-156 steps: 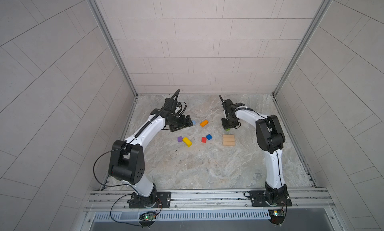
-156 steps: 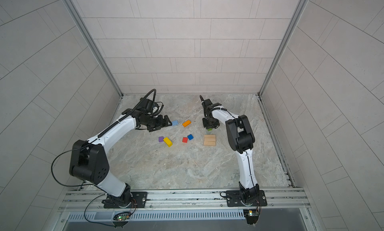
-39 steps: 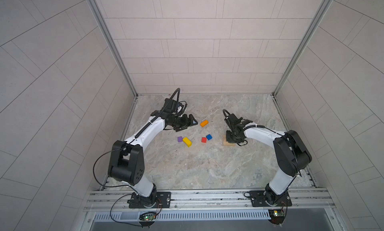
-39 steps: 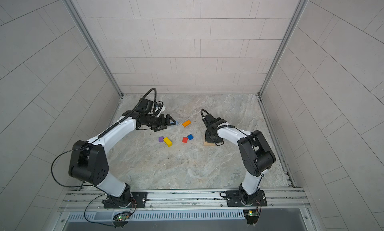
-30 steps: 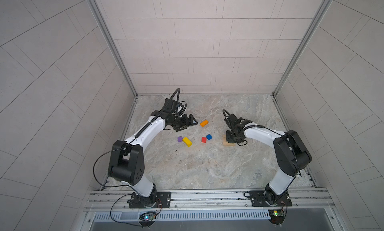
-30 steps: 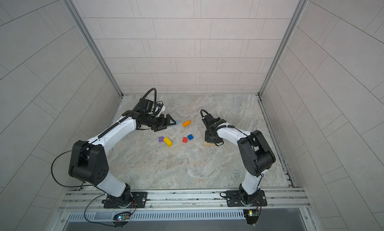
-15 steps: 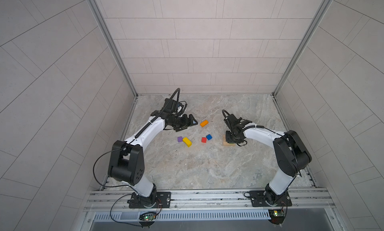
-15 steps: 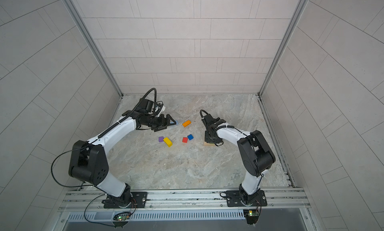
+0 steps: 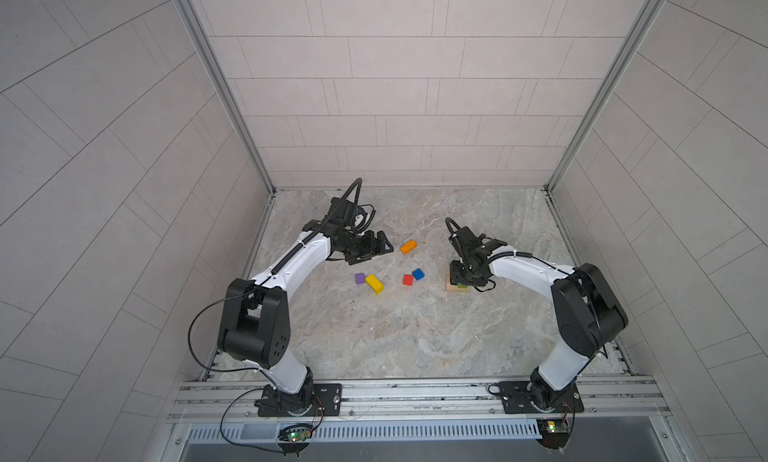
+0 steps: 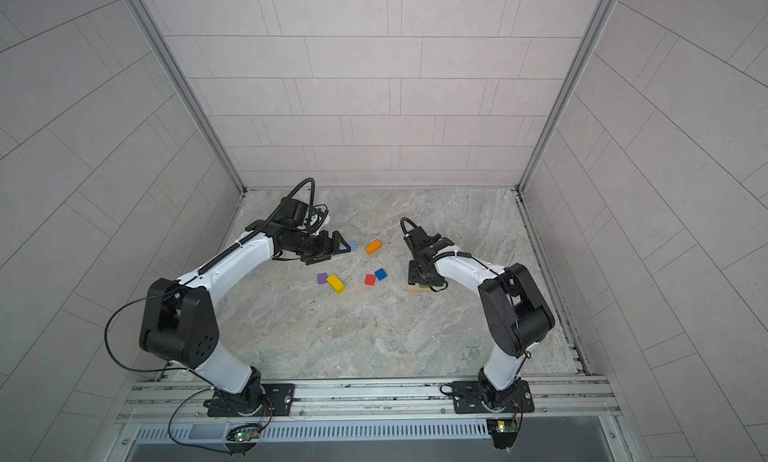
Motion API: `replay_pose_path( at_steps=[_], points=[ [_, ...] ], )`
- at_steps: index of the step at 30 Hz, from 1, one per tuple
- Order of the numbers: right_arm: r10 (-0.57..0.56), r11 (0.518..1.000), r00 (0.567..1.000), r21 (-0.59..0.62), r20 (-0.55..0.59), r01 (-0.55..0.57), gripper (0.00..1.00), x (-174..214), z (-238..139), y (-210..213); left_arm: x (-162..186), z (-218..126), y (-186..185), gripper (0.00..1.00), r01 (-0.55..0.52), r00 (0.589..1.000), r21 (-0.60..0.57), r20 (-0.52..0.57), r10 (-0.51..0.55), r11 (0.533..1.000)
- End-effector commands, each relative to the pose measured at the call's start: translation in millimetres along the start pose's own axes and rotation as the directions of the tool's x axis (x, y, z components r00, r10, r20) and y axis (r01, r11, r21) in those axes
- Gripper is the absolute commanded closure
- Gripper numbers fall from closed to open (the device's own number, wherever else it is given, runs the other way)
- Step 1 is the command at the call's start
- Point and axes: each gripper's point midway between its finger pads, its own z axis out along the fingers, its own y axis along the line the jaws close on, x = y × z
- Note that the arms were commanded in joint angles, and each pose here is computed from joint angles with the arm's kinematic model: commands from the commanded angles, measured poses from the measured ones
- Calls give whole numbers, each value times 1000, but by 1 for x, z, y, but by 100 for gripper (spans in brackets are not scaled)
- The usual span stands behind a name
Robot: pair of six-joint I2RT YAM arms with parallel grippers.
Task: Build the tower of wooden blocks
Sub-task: 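Grasp the orange block with the left gripper while the right gripper lifts away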
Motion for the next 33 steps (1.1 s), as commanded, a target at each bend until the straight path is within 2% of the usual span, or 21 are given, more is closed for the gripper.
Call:
replay_pose_path(
  at_steps=[1,7,15,22,33],
  points=[
    [-16,998,999,-63,51,19,33,-12,-26,12,-3,0,4,8,-46,999,-75,7,47,996],
    [-36,994,994,-98,100,45,22,-16,-48,12,-3,13,-2,8,-87,996,-144,-14,86,986],
    [17,990,989,-139,147,3,21,-14,-73,-13,-20,33,-18,11,-217,976,-222,-80,204,951],
    [61,984,986,-174,155,-33,16,-4,-75,-34,-38,58,-21,13,-387,920,-261,-167,354,884],
    [108,967,984,-246,142,-71,15,8,-78,-43,-55,101,-5,16,-537,838,-262,-276,471,802]
  ],
)
